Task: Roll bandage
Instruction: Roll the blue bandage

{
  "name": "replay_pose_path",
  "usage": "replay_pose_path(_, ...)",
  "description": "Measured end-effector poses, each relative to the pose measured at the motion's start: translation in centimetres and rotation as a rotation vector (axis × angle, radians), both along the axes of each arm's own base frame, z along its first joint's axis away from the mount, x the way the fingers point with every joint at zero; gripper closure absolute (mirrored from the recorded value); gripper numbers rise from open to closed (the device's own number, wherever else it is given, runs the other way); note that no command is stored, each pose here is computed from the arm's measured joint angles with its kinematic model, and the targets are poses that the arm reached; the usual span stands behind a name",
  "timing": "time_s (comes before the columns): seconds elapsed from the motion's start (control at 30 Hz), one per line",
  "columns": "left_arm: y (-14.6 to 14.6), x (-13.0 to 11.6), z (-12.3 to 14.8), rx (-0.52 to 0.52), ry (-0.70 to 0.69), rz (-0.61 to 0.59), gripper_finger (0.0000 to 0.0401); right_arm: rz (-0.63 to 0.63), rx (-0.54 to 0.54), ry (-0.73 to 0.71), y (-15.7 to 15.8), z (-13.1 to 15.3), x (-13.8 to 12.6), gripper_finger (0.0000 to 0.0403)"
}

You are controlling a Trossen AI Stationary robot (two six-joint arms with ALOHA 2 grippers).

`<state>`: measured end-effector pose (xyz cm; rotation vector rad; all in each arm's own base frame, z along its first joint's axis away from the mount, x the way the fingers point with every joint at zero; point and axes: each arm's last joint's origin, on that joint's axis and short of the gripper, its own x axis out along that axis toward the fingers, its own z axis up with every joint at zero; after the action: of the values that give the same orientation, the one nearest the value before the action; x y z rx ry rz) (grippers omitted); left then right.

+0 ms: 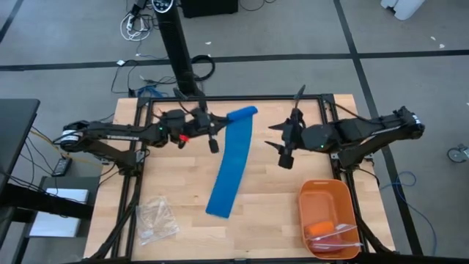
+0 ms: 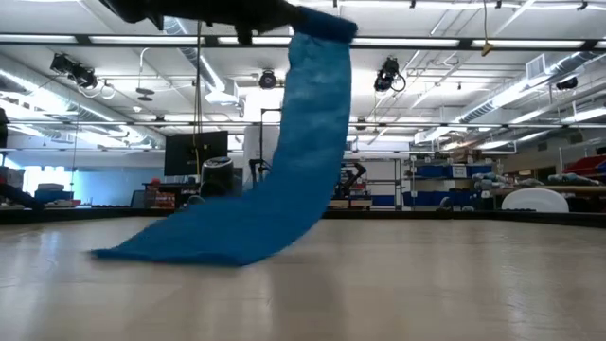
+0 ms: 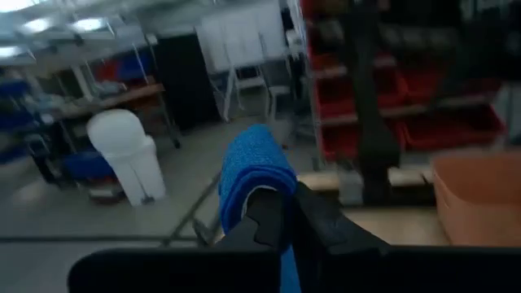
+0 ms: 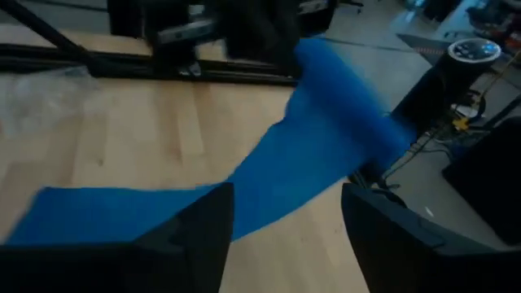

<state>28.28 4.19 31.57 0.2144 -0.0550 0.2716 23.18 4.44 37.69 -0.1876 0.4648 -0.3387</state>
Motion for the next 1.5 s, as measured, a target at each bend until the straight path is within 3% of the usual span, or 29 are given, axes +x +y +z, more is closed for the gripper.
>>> replay_pose_path(0.1,0.0,-1.3,1.6,0.041,-0.056,0.003,0.0386,0.019,-0.015,0.051,0.6,-2.3,0.7,0.0171)
replay_pose_path(0.3,0.3,-3.0,2.4,0.045,-0.017,0.025,0.0386,0.125,0.009,0.171,2.5,-9.5,4.2,0.0185)
replay_pose_path(0.6,1.6,-3.4,-1.2,0.023,0.095,0.107,0.0386,0.262,0.118,0.305,5.2,-18.2,9.7,0.0213)
replay_pose_path(0.87,2.7,-4.4,-3.8,0.020,0.071,0.160,0.0386,0.358,0.274,0.335,7.1,-20.9,12.9,0.0219)
replay_pose_path(1.5,3.4,-4.9,-4.2,0.030,0.012,0.199,0.0384,0.280,0.328,0.344,7.1,-25.3,15.4,0.0290)
